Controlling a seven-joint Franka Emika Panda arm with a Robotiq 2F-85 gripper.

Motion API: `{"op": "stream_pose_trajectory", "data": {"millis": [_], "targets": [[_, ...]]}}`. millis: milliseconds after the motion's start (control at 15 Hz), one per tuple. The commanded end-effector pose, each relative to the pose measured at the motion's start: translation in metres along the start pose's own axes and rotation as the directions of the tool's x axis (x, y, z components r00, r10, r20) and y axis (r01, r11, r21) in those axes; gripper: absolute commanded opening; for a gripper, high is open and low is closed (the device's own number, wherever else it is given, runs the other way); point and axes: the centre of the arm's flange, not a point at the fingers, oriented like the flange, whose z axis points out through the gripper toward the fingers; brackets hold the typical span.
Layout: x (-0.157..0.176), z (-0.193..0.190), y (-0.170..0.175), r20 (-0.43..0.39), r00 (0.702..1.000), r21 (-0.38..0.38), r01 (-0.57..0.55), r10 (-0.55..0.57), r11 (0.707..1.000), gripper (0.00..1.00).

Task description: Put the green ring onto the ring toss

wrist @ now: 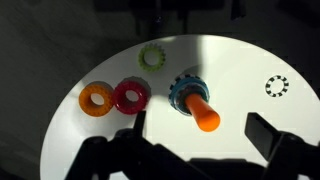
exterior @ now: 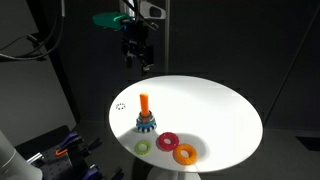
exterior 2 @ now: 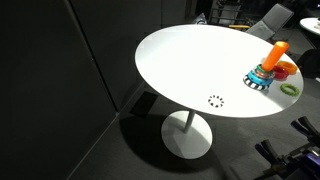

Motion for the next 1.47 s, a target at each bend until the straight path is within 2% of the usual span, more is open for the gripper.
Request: {"op": "stream_pose_trajectory", "data": {"millis": [0,533,1000,1267,1400], "targets": [[-0.011,0.023,0.000,-0.036,0.998,-0.017,0.055,-0.056,0.998,1.00],[-0.006,0.085,-0.013,-0.023,1.000,-0.061,0.018,-0.019,0.998,1.00],[-0.003,0.143,-0.005,0.012,0.999,-0.090,0.033,-0.033,0.995,1.00],[-0.001,0.162,-0.003,0.028,0.998,-0.105,0.052,-0.049,0.993,1.00],[-0.001,0.162,-0.008,0.038,0.998,-0.085,0.054,-0.051,0.995,1.00]]}}
